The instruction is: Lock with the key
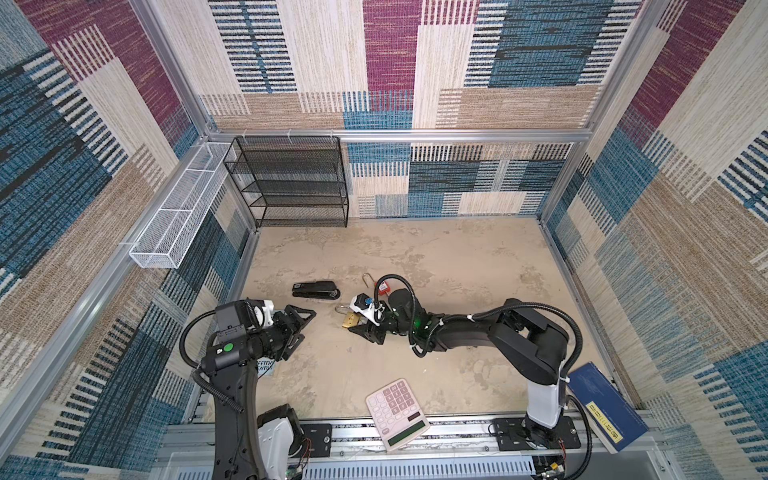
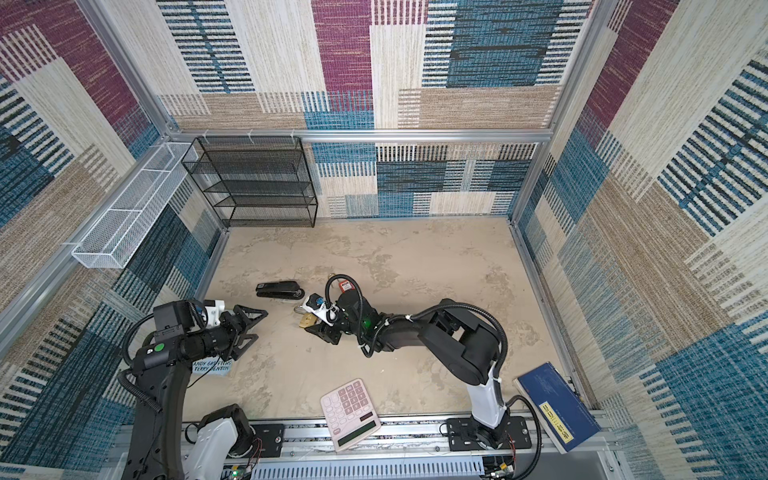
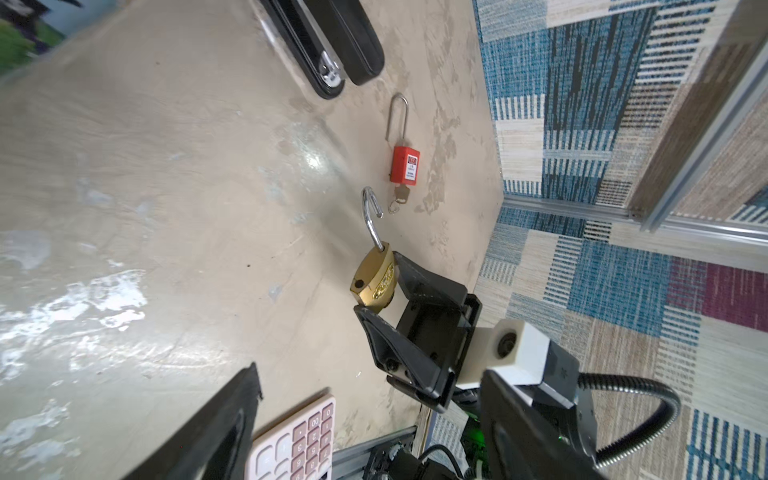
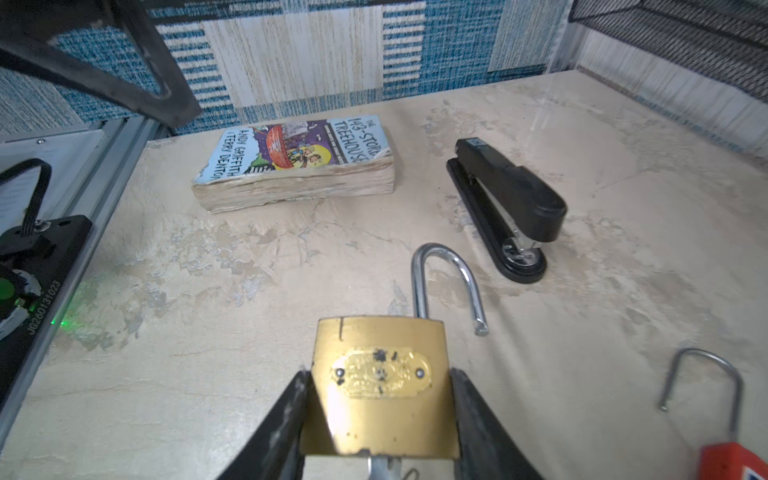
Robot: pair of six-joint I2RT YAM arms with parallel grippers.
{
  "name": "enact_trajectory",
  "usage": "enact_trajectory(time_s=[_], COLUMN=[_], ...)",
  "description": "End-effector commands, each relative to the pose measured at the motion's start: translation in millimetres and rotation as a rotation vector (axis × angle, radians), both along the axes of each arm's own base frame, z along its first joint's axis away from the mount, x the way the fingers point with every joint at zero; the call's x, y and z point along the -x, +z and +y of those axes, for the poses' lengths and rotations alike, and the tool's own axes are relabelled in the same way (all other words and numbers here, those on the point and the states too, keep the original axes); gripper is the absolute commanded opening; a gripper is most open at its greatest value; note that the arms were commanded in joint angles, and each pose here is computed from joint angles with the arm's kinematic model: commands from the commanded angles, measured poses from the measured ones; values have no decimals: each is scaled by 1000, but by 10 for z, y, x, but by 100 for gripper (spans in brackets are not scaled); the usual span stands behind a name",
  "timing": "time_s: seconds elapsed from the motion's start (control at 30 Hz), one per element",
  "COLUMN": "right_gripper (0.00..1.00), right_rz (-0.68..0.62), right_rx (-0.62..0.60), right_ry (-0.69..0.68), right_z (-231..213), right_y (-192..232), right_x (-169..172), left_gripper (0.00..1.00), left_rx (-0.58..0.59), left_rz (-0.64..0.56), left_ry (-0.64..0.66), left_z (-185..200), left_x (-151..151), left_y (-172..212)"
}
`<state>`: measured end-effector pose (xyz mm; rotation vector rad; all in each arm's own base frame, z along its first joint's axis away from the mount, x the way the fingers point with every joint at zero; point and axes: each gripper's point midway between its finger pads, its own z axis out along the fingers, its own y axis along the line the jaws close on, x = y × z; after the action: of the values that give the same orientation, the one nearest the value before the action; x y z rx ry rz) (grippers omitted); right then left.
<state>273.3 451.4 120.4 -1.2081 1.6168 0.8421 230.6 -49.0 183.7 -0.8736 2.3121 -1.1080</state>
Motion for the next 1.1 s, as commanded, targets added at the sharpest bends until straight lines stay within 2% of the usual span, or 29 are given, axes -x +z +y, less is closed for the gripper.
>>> enact_trajectory(time_s=[0.0, 0.23, 0.47, 0.63, 0.9, 1.07], right_gripper=[41, 41, 40, 40, 40, 40], right_rz=[-66, -94, -85, -66, -41, -38], right_rx=[-115, -177, -210, -221, -253, -258], right_ry=[7, 40, 78, 107, 138, 140], right_z=[-31, -218, -279, -281, -277, -261], right_y=[460, 915, 1131, 1183, 1268, 1286], right_x=[-36, -29, 18, 32, 30, -2], left_gripper=[83, 77, 66, 57, 46, 35], left_rx=[41, 111, 144, 174, 196, 206], left_rz=[-77, -191, -271, -323, -332, -338], left_ry=[-16, -116, -218, -264, -312, -332], left_z=[-137, -532, -846, -1002, -1138, -1196], left_x=[-194, -503, -719, -761, -733, -718], left_y=[160, 318, 496, 611, 632, 654])
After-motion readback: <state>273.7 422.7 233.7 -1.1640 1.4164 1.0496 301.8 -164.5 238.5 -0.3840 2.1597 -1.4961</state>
